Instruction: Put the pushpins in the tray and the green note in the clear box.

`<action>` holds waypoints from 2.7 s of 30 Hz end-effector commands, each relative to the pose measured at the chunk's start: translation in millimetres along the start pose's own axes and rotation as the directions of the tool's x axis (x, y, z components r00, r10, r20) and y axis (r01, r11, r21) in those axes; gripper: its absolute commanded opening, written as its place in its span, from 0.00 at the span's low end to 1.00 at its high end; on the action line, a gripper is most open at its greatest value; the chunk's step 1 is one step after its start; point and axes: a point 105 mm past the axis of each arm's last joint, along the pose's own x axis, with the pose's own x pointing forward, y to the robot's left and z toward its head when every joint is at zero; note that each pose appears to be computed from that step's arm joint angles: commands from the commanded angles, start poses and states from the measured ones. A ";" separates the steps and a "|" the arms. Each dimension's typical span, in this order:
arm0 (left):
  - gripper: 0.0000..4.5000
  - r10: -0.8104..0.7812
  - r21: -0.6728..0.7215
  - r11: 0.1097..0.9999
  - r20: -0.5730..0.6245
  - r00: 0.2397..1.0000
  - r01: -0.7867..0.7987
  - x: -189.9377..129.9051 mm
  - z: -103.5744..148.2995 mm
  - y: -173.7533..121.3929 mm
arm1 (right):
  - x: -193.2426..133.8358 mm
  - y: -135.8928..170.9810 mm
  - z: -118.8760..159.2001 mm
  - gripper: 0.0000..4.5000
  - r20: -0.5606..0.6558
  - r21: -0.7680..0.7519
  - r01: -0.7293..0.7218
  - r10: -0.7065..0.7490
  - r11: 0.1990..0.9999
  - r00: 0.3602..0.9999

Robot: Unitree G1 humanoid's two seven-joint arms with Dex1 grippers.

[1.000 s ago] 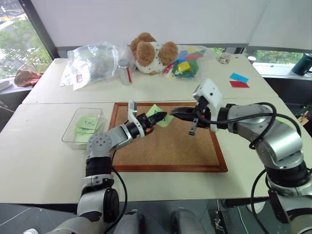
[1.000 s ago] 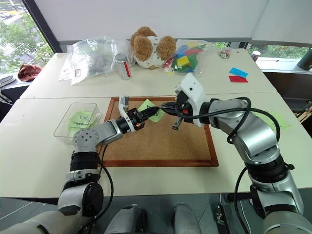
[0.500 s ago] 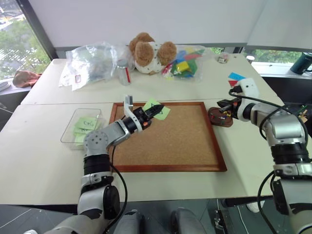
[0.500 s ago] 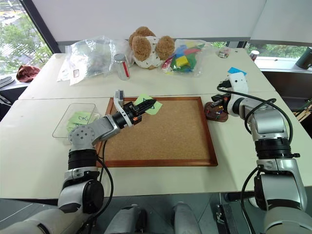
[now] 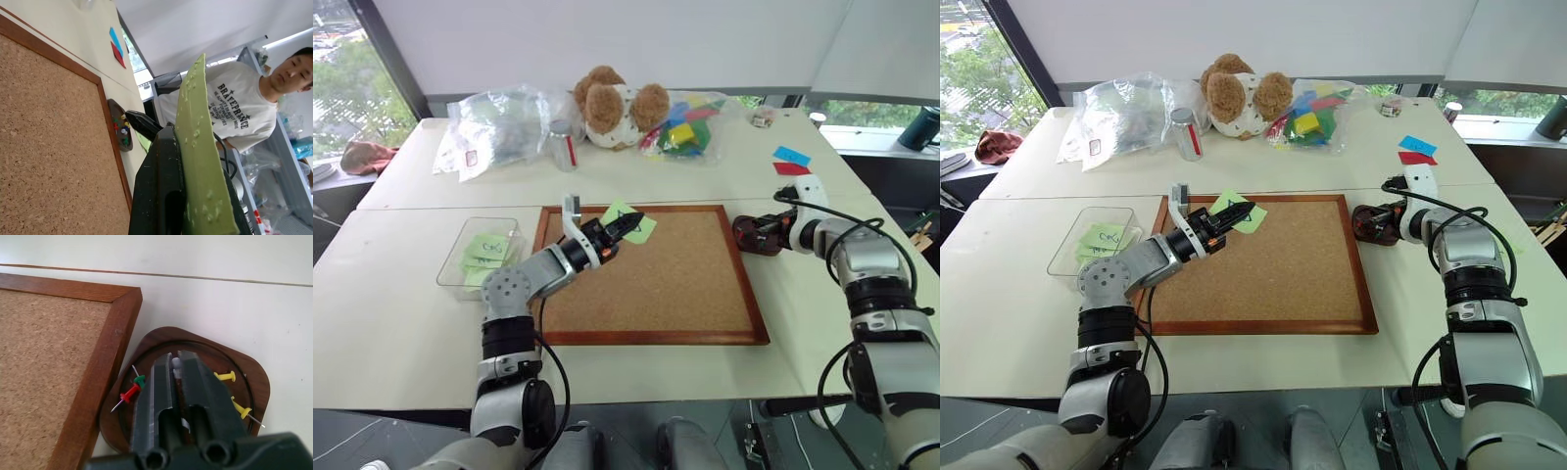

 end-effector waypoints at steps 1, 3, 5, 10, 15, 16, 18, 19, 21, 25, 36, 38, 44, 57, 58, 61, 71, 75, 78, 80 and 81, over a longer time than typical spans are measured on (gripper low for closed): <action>0.00 -0.045 0.024 0.999 0.004 0.999 0.045 1.6 1.0 -12.0 | -2.4 0.1 21.8 0.53 0.062 -0.019 -0.001 0.002 1.000 0.998; 0.00 -0.043 0.026 0.999 0.004 0.999 0.043 2.1 0.6 -12.0 | -3.1 0.9 23.6 0.76 0.066 -0.024 -0.005 0.006 1.000 0.998; 0.00 -0.042 0.029 0.999 0.004 0.999 0.042 2.5 0.5 -11.9 | -3.8 0.9 26.0 0.99 0.074 -0.026 -0.005 0.007 1.000 0.997; 0.00 -0.038 0.035 0.999 0.008 0.999 0.038 2.5 1.8 -11.3 | -7.5 3.6 35.9 0.99 0.101 -0.004 -0.023 0.024 1.000 0.995; 0.00 -0.033 0.058 0.998 0.019 0.999 0.031 1.8 5.8 -11.7 | -18.3 17.6 58.1 0.99 0.154 -0.049 -0.089 0.096 0.995 0.983; 0.00 -0.033 0.062 0.998 0.025 0.999 0.032 1.3 7.5 -12.7 | -23.6 28.0 66.9 0.99 0.181 -0.076 -0.139 0.151 0.987 0.972; 0.00 -0.036 0.077 0.997 0.040 0.999 0.033 0.2 10.6 -15.3 | -36.0 53.5 79.5 0.99 0.213 -0.166 -0.244 0.276 0.956 0.937; 0.00 -0.040 0.087 0.996 0.045 0.998 0.036 0.1 11.7 -17.1 | -41.2 64.1 81.7 0.99 0.213 -0.216 -0.280 0.325 0.935 0.921; 0.00 -0.049 0.122 0.992 0.058 0.997 0.042 -0.3 14.9 -23.8 | -51.9 85.6 81.5 0.99 0.197 -0.344 -0.343 0.424 0.874 0.884; 0.00 -0.058 0.235 0.972 0.118 0.991 0.029 -2.3 26.6 -42.1 | -73.2 123.5 75.9 0.99 0.124 -0.452 -0.496 0.602 0.742 0.789; 0.00 0.078 0.606 0.685 0.491 0.868 -0.405 -49.0 82.5 -65.5 | -92.2 164.1 72.6 0.99 0.010 -0.562 -0.634 0.771 0.531 0.637; 0.00 0.088 0.599 0.658 0.541 0.836 -0.457 -57.2 89.8 -66.4 | -92.2 165.9 72.9 0.99 0.007 -0.567 -0.638 0.777 0.522 0.629; 0.00 0.175 0.496 0.454 0.765 0.620 -0.740 -117.8 134.0 -64.9 | -88.5 173.0 76.7 0.99 0.019 -0.581 -0.637 0.791 0.507 0.612; 0.00 0.473 0.548 0.107 0.706 0.527 -0.830 -180.0 137.7 -3.3 | -89.3 180.5 79.6 0.99 0.038 -0.604 -0.624 0.800 0.495 0.598; 0.00 0.488 0.554 0.091 0.699 0.522 -0.827 -180.9 137.2 1.1 | -90.6 181.4 79.9 0.99 0.039 -0.604 -0.626 0.804 0.493 0.594; 0.00 0.546 0.583 0.072 0.656 0.521 -0.809 -181.2 130.4 16.0 | -93.9 184.0 79.5 0.99 0.038 -0.606 -0.630 0.809 0.485 0.586; 0.62 0.636 0.602 0.082 0.582 0.507 -0.794 -187.8 121.5 33.2 | -94.9 182.5 78.6 1.00 0.048 -0.602 -0.616 0.793 0.508 0.607; 0.97 0.615 0.618 0.074 0.589 0.524 -0.783 -186.4 125.7 25.5 | -93.3 181.4 79.9 1.00 0.052 -0.602 -0.609 0.787 0.516 0.614; 0.97 0.592 0.623 0.080 0.598 0.540 -0.778 -183.4 130.3 16.7 | -92.3 181.1 80.3 1.00 0.055 -0.600 -0.609 0.786 0.518 0.615; 0.97 0.579 0.626 0.078 0.605 0.546 -0.776 -181.7 132.8 12.1 | -91.6 180.6 80.1 1.00 0.054 -0.600 -0.608 0.785 0.520 0.618; 0.97 0.576 0.627 0.075 0.608 0.547 -0.776 -181.5 133.5 11.0 | -91.4 180.4 80.1 1.00 0.054 -0.600 -0.608 0.784 0.520 0.618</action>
